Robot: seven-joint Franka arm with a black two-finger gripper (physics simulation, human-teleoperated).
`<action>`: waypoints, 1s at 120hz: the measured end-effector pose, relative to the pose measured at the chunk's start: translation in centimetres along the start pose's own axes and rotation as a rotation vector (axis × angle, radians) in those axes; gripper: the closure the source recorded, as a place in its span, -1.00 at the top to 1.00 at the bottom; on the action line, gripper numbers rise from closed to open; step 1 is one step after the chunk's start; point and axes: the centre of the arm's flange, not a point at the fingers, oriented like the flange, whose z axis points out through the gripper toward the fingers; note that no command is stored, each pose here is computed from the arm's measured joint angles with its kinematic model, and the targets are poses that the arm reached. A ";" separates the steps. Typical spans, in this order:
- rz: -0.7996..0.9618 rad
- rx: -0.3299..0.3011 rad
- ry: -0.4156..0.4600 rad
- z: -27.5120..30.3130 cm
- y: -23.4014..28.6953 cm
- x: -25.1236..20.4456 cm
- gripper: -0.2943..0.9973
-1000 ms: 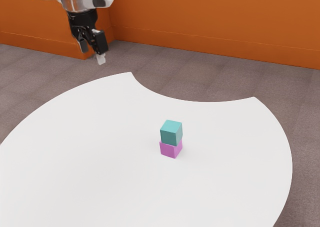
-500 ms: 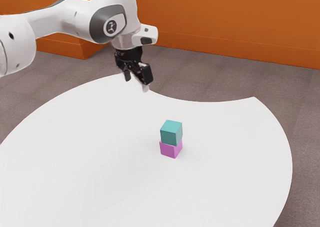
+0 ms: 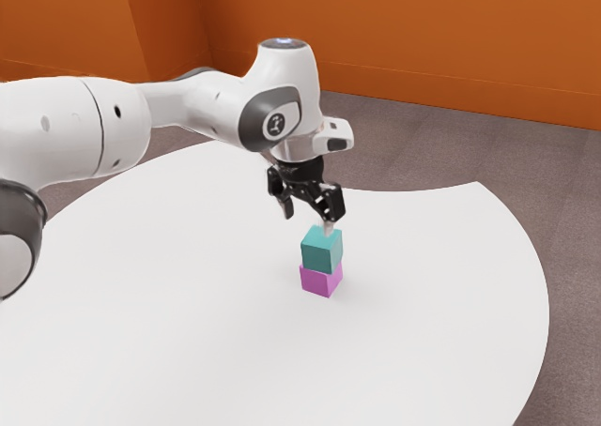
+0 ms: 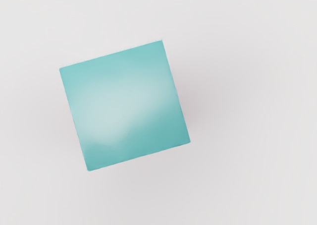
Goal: Pick up the blue block with one arm, and put the blue block on the table with one arm
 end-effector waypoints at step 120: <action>-0.127 -0.034 -0.048 9.3 -2.4 5.3 0.54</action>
